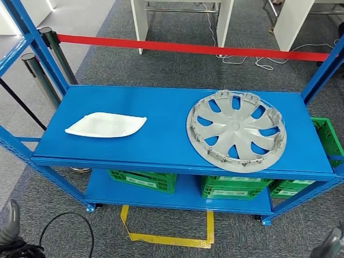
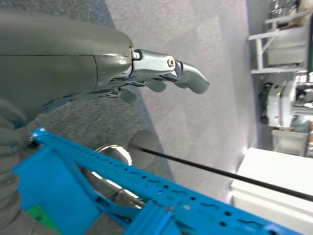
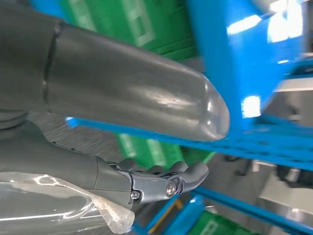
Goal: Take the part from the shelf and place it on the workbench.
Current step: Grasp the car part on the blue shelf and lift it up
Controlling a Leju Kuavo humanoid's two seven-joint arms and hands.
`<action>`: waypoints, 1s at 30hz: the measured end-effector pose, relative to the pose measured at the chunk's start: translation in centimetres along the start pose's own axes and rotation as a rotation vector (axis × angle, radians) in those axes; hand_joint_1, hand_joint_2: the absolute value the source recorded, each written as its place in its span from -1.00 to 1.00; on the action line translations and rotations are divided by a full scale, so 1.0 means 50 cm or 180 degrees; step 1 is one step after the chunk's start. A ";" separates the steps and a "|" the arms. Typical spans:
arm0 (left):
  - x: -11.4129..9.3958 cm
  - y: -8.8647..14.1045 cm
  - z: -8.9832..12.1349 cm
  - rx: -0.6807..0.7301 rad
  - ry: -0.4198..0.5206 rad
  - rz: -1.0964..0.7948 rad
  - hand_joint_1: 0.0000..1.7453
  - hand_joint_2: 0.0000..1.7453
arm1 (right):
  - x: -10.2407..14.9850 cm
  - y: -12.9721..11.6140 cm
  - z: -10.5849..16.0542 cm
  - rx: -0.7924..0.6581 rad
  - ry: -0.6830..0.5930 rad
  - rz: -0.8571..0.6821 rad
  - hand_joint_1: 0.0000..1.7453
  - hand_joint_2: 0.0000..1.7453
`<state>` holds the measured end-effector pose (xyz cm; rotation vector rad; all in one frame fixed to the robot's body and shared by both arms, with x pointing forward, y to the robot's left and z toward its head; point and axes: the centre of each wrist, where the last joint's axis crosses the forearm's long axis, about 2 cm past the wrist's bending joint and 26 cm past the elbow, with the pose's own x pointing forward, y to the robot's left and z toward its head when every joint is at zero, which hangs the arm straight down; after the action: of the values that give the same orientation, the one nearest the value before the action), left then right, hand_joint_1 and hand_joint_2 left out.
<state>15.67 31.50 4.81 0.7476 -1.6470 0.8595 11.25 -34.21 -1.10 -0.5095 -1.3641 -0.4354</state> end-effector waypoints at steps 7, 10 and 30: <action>0.030 0.005 -0.008 0.0072 -0.0212 0.0034 -1.00 1.00 | -0.063 -0.022 0.027 -0.0145 0.0522 0.0332 -1.00 -1.00; 0.042 0.005 -0.010 0.0096 -0.0298 0.0055 -1.00 1.00 | -0.089 -0.026 0.042 -0.0176 0.0794 0.0441 -1.00 -1.00; 0.118 -0.008 -0.022 0.0115 -0.0785 0.0219 -1.00 1.00 | -0.206 0.024 0.169 0.0171 0.3103 0.0748 -1.00 -1.00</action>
<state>15.26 31.93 10.80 0.8533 -1.8886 0.8745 3.49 -28.32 -10.30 -0.3276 -0.3707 -0.3725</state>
